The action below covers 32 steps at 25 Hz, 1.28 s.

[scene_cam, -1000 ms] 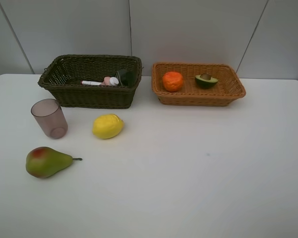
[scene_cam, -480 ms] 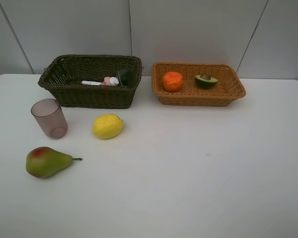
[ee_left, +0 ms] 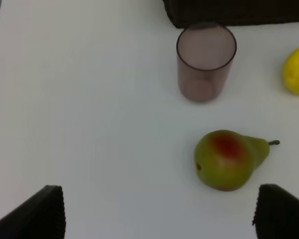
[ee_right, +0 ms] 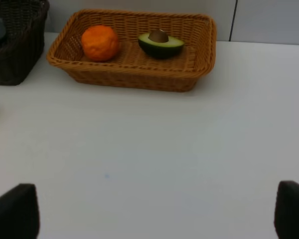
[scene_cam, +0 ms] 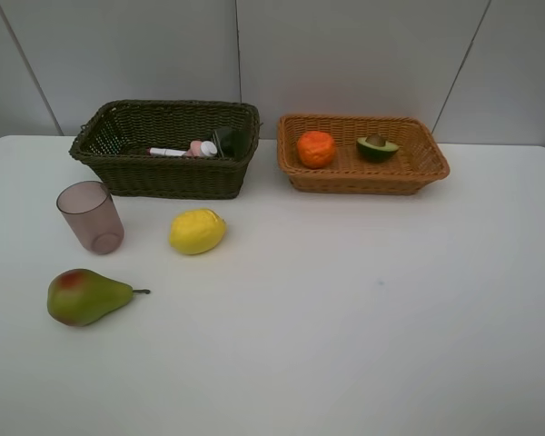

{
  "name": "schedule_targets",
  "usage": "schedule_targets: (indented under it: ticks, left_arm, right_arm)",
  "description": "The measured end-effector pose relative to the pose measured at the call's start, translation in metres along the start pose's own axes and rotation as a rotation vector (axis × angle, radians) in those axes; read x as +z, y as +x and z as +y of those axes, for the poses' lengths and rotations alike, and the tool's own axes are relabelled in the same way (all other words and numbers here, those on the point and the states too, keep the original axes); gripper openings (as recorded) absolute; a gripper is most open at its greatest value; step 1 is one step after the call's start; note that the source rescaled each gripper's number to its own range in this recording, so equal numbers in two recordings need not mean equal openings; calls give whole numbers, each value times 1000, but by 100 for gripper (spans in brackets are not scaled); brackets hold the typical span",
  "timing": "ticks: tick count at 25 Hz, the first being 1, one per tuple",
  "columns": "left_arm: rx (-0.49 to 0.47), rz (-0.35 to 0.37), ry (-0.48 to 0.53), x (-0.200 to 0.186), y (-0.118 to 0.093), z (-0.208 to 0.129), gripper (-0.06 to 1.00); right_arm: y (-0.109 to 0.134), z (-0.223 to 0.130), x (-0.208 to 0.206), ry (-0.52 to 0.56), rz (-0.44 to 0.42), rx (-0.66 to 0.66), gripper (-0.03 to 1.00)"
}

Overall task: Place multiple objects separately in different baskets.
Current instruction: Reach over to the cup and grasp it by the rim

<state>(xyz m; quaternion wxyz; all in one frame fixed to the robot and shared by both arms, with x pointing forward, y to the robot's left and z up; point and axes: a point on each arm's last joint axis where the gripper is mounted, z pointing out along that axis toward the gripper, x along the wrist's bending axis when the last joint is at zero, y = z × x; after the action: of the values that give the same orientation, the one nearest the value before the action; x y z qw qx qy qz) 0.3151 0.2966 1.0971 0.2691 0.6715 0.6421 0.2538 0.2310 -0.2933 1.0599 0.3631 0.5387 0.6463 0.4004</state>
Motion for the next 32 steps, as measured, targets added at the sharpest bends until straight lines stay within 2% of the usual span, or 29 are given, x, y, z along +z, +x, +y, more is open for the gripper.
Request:
schedule_targets:
  ticks: [7, 15, 23, 32]
  left_arm:
    - [16, 17, 99, 28, -3, 51, 100]
    - [32, 20, 159, 89, -8, 98, 100]
    - [45, 17, 251, 158, -12, 104, 100]
    - [54, 11, 312, 215, -15, 98, 100]
  right_arm:
    - [0, 0, 0, 0, 0, 0, 100]
    - [0, 0, 0, 0, 0, 0, 100]
    - [0, 0, 0, 0, 0, 1, 100]
    - [0, 0, 0, 0, 0, 1, 100]
